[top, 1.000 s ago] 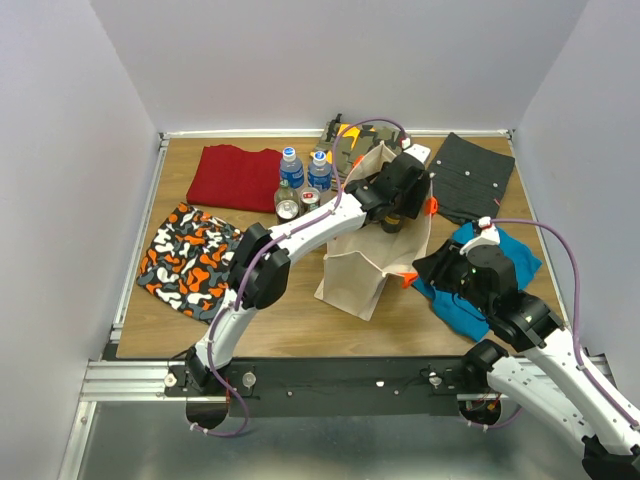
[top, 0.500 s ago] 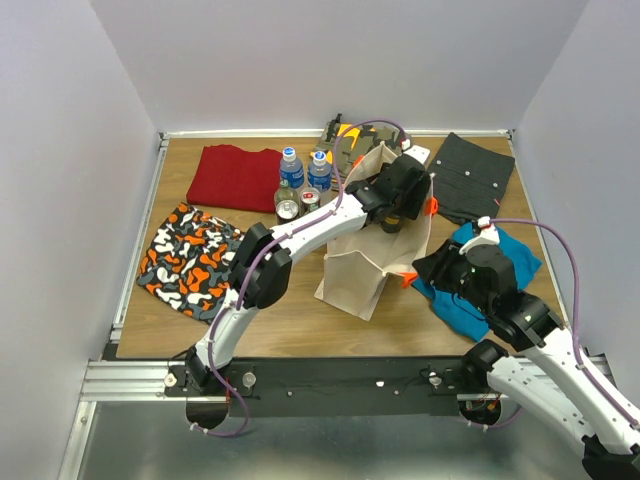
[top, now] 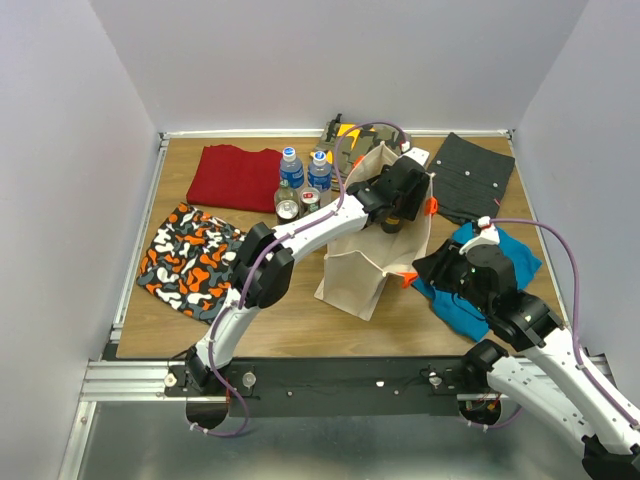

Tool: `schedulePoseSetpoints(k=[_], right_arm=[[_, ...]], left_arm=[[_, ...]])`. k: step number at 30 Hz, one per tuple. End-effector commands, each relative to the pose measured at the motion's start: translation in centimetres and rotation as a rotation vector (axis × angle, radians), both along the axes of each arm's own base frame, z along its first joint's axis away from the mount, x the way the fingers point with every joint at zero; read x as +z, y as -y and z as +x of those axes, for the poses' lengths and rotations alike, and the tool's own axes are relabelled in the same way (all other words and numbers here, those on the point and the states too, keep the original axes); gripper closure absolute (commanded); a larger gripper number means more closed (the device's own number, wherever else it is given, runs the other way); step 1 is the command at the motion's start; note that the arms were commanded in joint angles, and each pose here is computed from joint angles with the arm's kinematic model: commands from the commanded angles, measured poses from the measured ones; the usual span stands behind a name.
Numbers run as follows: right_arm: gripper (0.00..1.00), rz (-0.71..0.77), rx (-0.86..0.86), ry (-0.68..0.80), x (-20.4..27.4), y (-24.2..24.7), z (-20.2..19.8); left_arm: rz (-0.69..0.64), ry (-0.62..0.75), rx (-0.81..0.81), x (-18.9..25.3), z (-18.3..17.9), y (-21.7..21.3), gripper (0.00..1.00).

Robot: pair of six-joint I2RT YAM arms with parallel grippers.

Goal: Take the beverage out of the canvas bag
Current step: Take out the drink from the canvas bag.

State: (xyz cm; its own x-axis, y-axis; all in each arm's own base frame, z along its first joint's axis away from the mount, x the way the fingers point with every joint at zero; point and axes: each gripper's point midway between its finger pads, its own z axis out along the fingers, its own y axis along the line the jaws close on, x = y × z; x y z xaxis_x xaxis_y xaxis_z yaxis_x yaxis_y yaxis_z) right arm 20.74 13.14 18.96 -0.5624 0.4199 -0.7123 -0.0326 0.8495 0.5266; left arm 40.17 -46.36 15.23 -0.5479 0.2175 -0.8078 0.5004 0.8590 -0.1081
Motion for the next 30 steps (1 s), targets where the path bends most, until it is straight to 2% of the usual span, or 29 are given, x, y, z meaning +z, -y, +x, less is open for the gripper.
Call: schedulePoseSetpoints(k=[1,5,11,16,30], right_arm=[[0.52,-0.036,-0.01,-0.034,-1.4,0.6,-0.3],[0.52,-0.036,-0.012,-0.034,-1.4,0.6,-0.3],[0.52,-0.037,-0.012,-0.036,-1.5,0.6,-0.3],[0.52,-0.035,-0.012,-0.033,-1.4,0.6,-0.3],[0.52,-0.033,-0.014,-0.031,-1.4,0.6,-0.3]], left_arm=[[0.044,-0.012,-0.007,-2.1,-0.4,0.3,0.34],[0.041,-0.015,-0.006,-2.3,-0.5,0.3,0.41],[0.053,-0.018,-0.008,-2.7,-0.5,0.1,0.6],[0.056,-0.022,-0.007,-2.7,-0.6,0.0,1.0],[0.035,0.04,-0.02,1.8,-0.9,-0.5,1.0]])
